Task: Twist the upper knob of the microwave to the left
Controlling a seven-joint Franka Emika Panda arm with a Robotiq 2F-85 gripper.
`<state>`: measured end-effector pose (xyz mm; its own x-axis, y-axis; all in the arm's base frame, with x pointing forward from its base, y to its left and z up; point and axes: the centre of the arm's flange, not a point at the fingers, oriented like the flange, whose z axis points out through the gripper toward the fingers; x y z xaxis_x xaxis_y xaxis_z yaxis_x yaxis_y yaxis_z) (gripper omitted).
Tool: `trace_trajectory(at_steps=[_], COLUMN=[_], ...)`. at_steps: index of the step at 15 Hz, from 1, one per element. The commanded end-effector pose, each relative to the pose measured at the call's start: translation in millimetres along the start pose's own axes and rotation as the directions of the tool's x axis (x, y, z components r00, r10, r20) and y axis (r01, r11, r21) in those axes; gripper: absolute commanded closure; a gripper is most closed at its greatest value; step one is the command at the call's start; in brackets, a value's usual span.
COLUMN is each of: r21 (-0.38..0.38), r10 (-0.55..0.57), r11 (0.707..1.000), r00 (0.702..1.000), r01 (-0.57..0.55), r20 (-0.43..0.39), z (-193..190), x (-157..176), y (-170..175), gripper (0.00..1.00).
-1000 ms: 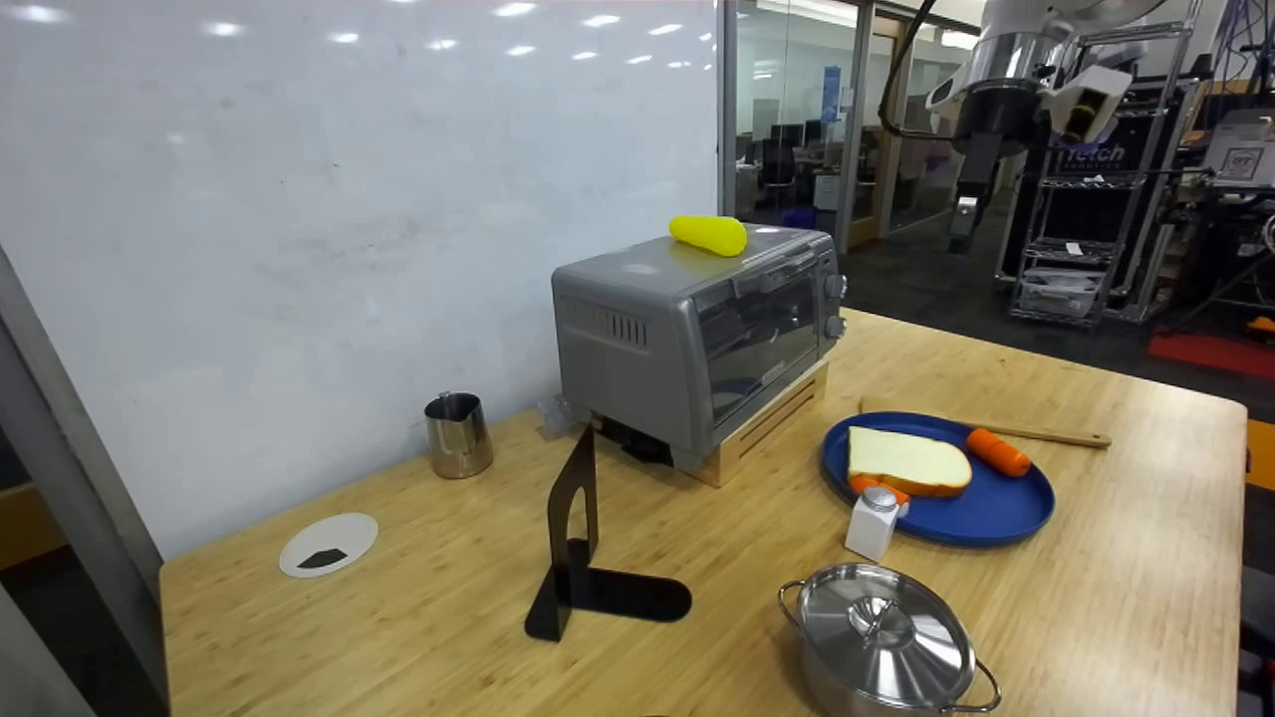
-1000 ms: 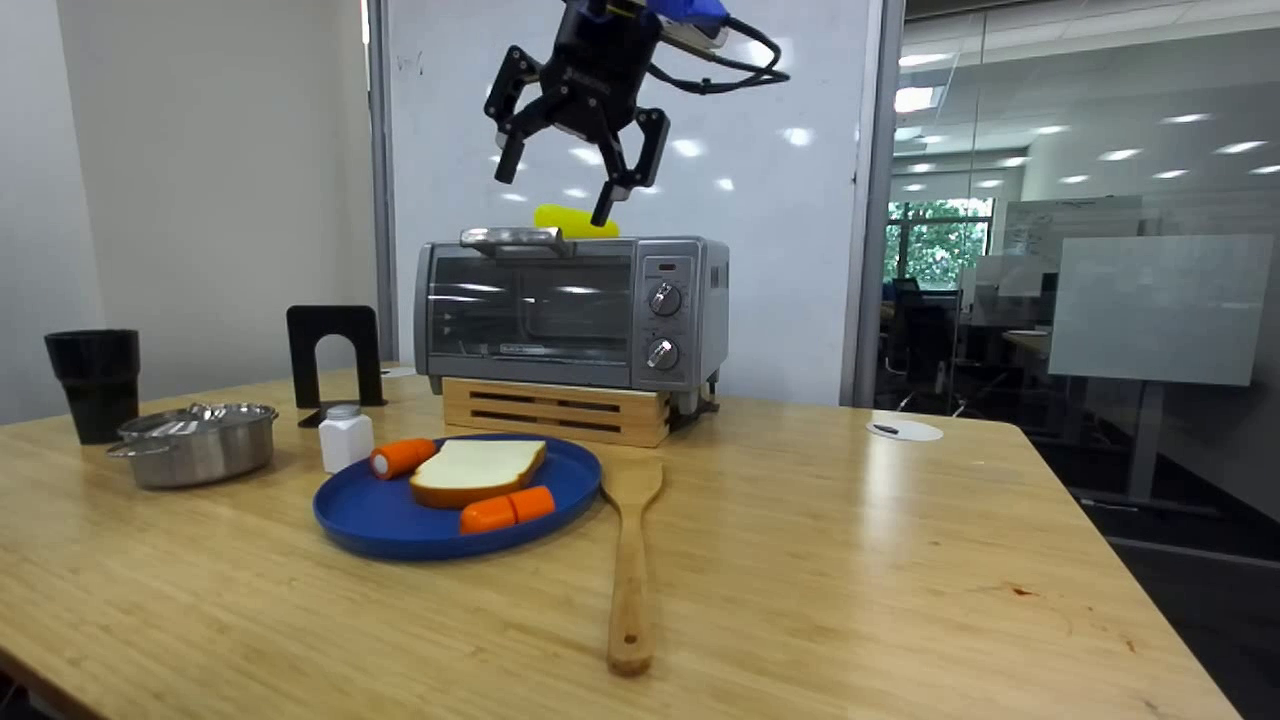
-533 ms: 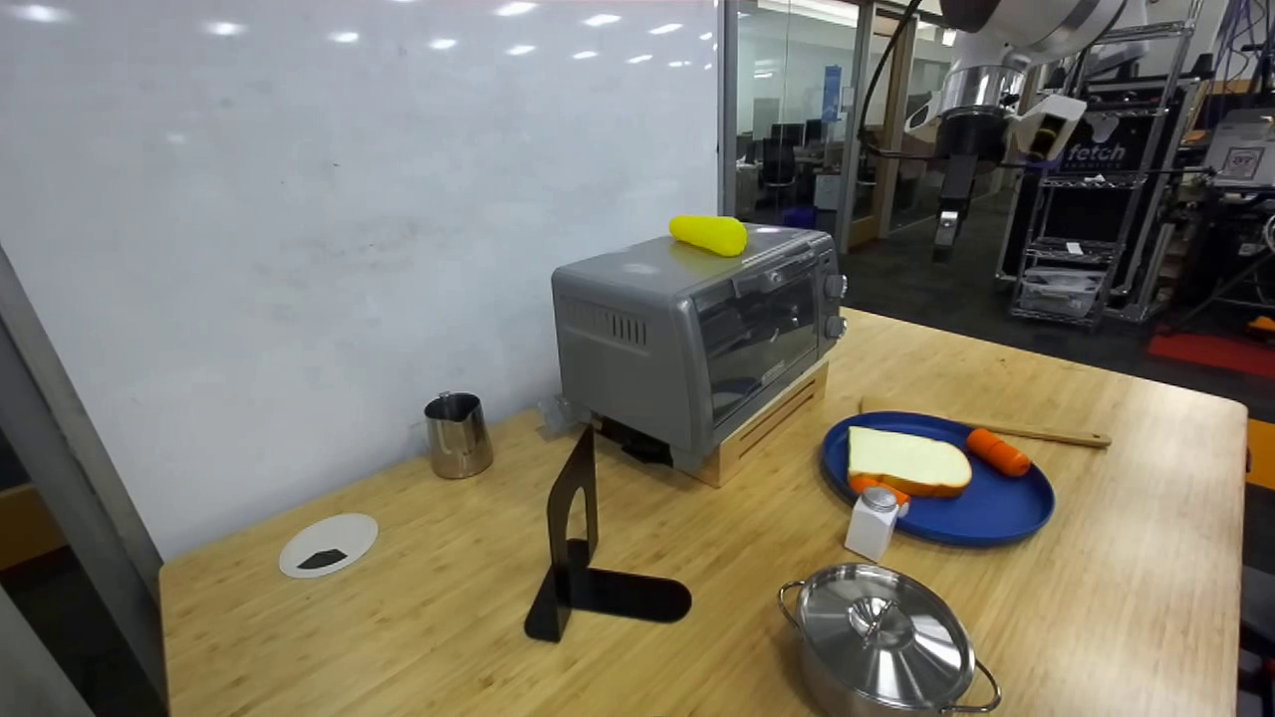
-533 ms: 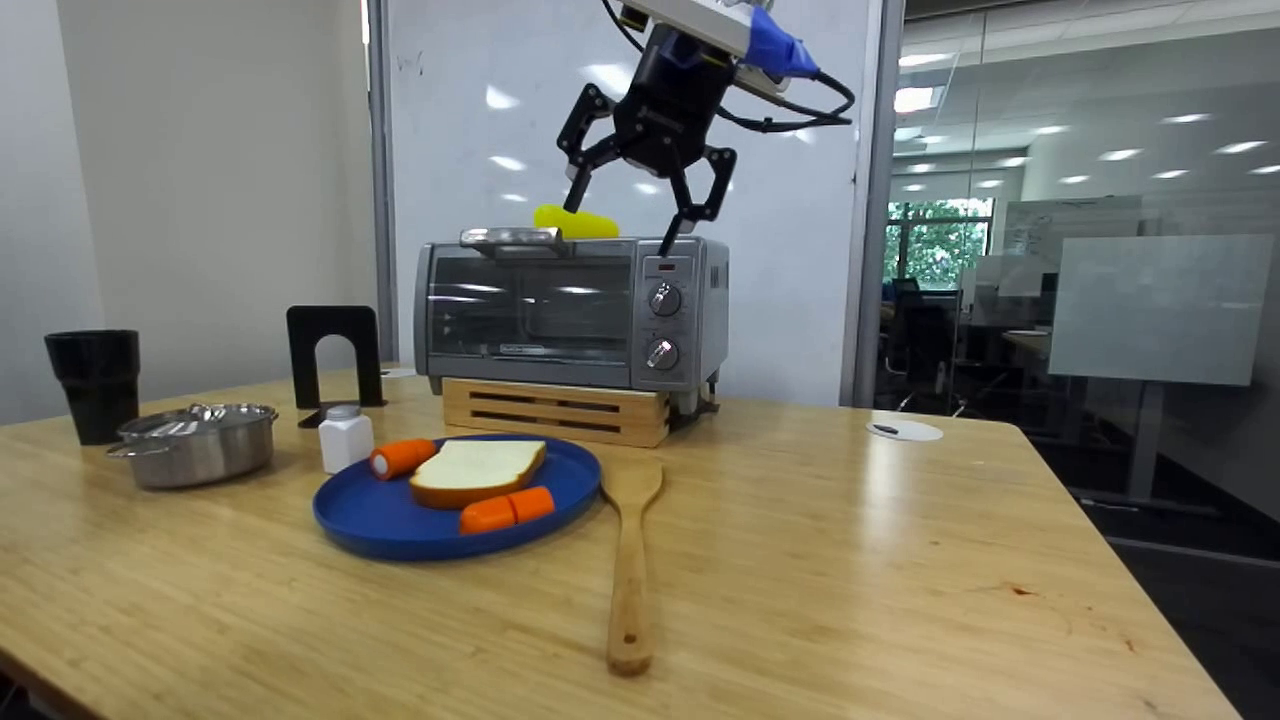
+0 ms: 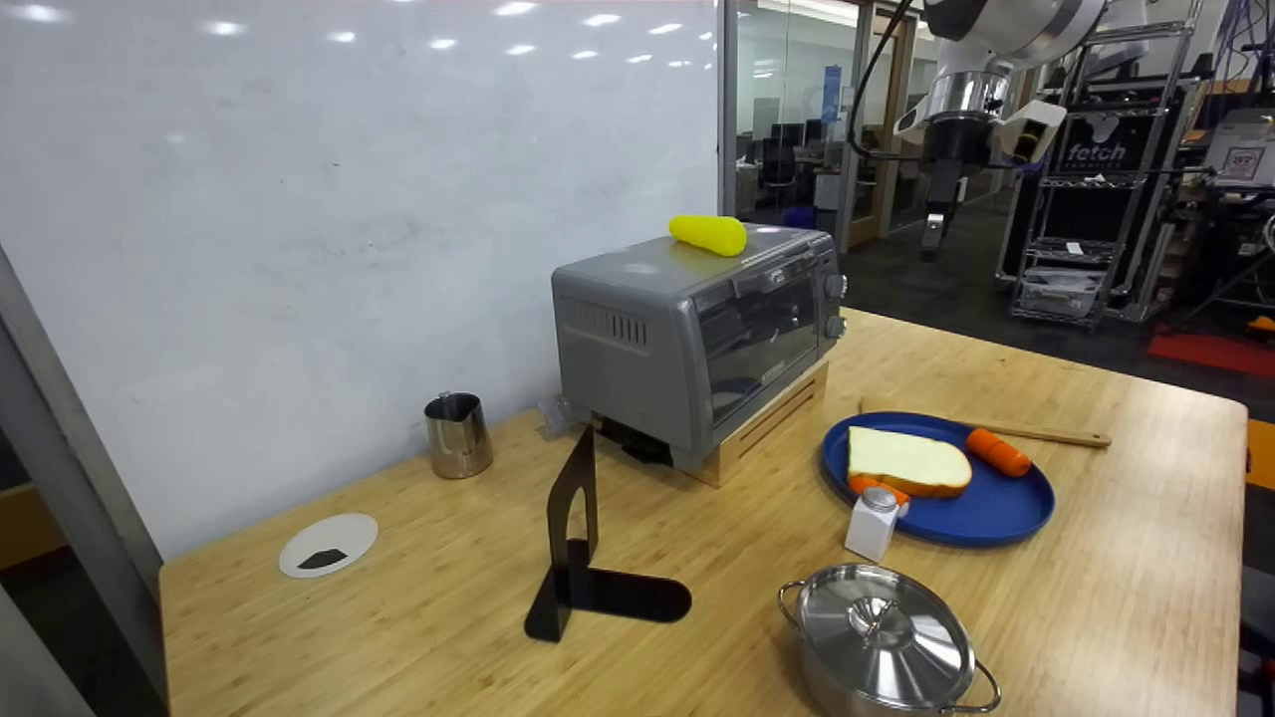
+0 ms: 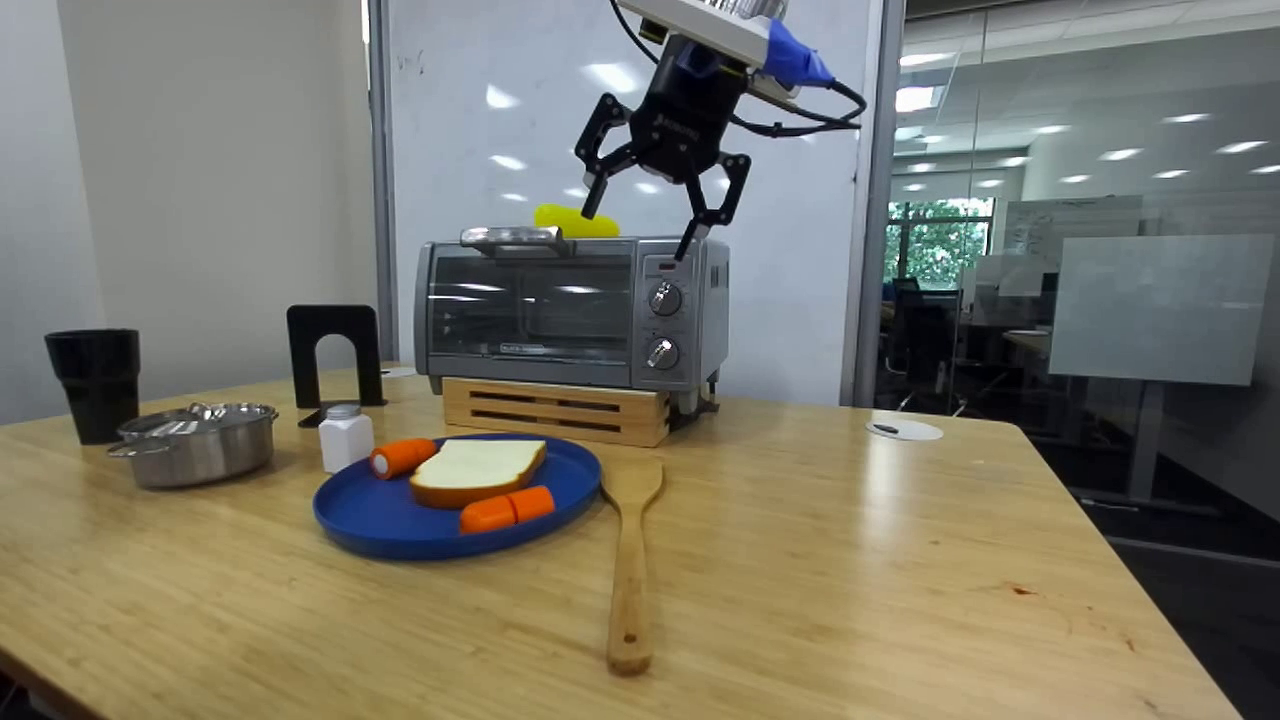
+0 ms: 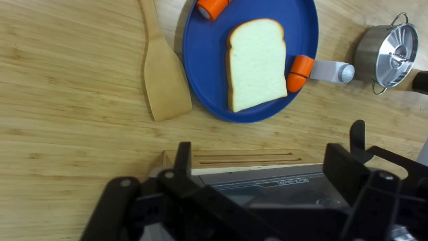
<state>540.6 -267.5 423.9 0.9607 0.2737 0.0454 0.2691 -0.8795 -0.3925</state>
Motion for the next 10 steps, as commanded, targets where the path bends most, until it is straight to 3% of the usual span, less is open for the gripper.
trace_trajectory(at_steps=[1, 6, 10], r21=[0.000, 0.020, 0.020], r10=[0.000, -0.020, 0.002], r11=[1.000, 1.000, 1.000], r00=[1.000, 0.999, 1.000], r01=[0.000, 0.021, -0.002], r20=[0.000, -0.036, -0.019], z=[-0.1, 4.0, 12.6], x=[0.0, 9.6, 21.8], y=[0.1, 10.8, 18.8], gripper=[0.00, 0.00, 0.00])
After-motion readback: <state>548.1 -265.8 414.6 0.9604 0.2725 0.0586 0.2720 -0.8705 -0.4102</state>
